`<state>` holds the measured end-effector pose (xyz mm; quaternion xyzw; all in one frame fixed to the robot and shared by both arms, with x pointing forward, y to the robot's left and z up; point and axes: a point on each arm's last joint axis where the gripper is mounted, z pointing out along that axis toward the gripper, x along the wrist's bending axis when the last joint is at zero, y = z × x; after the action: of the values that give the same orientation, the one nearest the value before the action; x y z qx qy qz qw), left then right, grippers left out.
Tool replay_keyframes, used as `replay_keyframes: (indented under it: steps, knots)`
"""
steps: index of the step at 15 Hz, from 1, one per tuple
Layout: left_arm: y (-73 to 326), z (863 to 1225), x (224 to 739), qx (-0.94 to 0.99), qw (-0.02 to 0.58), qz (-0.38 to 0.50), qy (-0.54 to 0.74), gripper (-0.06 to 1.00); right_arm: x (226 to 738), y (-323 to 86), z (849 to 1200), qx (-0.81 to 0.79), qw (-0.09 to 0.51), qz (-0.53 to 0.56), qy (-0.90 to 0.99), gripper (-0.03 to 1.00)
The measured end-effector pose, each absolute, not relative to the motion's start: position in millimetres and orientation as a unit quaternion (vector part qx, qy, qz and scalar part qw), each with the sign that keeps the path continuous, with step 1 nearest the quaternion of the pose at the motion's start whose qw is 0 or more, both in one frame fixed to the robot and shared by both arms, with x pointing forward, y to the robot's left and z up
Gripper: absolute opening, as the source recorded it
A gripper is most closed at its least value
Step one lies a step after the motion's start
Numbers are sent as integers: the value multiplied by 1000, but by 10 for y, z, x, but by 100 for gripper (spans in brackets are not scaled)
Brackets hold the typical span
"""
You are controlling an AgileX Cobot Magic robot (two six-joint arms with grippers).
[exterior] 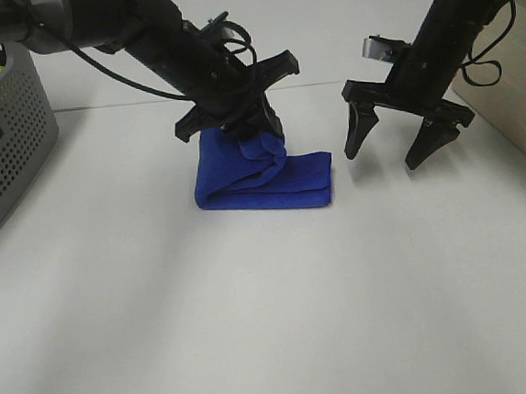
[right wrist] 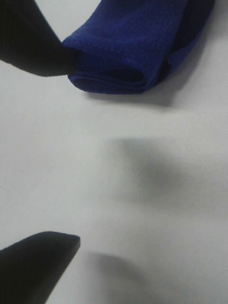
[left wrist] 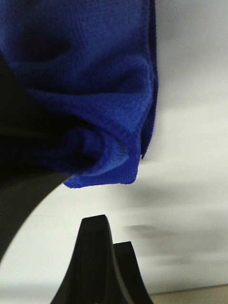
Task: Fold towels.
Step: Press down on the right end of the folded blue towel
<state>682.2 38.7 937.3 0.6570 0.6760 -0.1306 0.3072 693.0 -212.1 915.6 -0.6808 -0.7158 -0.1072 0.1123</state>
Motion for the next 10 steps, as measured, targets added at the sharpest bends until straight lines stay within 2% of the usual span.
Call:
replay_keyframes:
  steps: [1,2,3,5,7,10]
  knots:
    - [370,9323,6825,645,305,-139,687,24,6930,-2121,9156,-681,112,-107,-716,83]
    - [340,9311,6826,630,313,-155,694,47,6928,-2121,9161,-681,113,-107,-716,83]
    - [317,9324,6818,627,319,-166,691,55,6923,-2122,9170,-680,114,-106,-716,83]
    - [270,9362,6809,620,338,-191,682,61,6917,-2122,9272,-679,107,-114,-717,83]
    - [256,9461,6848,625,366,-196,661,62,6900,-2124,9474,-676,94,-131,-719,83]
    - [301,9874,6934,636,412,-191,624,62,6850,-2127,9799,-671,74,-158,-721,83]
